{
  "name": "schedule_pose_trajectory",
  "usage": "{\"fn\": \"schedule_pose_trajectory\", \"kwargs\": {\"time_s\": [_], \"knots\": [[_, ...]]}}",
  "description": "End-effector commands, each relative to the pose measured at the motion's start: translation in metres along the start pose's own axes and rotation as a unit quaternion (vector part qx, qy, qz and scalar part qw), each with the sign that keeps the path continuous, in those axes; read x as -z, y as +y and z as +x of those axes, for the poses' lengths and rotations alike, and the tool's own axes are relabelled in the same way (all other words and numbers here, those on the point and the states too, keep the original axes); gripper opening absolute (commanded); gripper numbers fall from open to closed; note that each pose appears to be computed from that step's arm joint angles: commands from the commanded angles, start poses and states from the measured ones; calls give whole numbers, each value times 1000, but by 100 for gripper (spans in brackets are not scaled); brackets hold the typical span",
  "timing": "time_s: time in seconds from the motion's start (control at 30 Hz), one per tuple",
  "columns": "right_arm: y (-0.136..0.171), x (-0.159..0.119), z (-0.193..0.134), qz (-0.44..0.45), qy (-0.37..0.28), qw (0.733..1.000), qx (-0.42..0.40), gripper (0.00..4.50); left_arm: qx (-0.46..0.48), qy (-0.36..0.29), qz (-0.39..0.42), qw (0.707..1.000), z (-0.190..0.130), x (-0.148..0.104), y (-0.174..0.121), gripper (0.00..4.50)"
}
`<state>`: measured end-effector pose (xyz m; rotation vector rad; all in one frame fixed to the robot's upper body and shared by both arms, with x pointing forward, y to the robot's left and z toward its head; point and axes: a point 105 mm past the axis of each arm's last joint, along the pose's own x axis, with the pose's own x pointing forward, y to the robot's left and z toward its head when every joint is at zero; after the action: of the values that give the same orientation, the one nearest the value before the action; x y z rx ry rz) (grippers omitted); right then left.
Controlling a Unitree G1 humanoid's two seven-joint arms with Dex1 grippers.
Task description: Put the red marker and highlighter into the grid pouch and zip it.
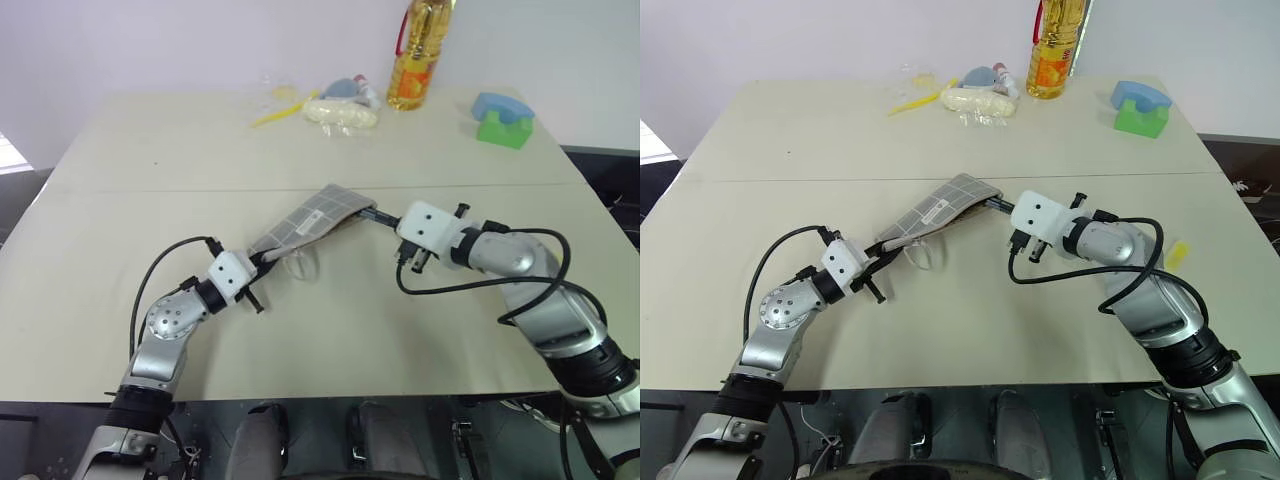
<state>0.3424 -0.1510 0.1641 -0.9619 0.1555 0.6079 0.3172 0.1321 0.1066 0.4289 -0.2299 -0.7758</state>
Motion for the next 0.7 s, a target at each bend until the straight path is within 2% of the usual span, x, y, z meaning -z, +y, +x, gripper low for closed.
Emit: {"fn": "schedule_pose_trajectory", "kwargs": {"time_s": [0.03, 0.13, 0.33, 0.57, 0.7], "knots": [[-16, -5, -8, 5, -13, 1000, 27, 33, -15, -22, -5, 1000, 0, -11, 7, 0], [-16, -4, -10, 2, -13, 1000, 28, 33, -12, -21, -7, 1000, -1, -11, 7, 0], [9, -24, -6, -112, -48, 992, -22, 33, 32, -27, -2, 999, 3, -15, -2, 0], [33, -50, 2, -222, -98, 968, -61, 33, 134, -47, 17, 990, 12, -31, -20, 0], [44, -61, 2, -261, -124, 954, -81, 33, 159, -51, 25, 986, 15, -34, -21, 0]]}}
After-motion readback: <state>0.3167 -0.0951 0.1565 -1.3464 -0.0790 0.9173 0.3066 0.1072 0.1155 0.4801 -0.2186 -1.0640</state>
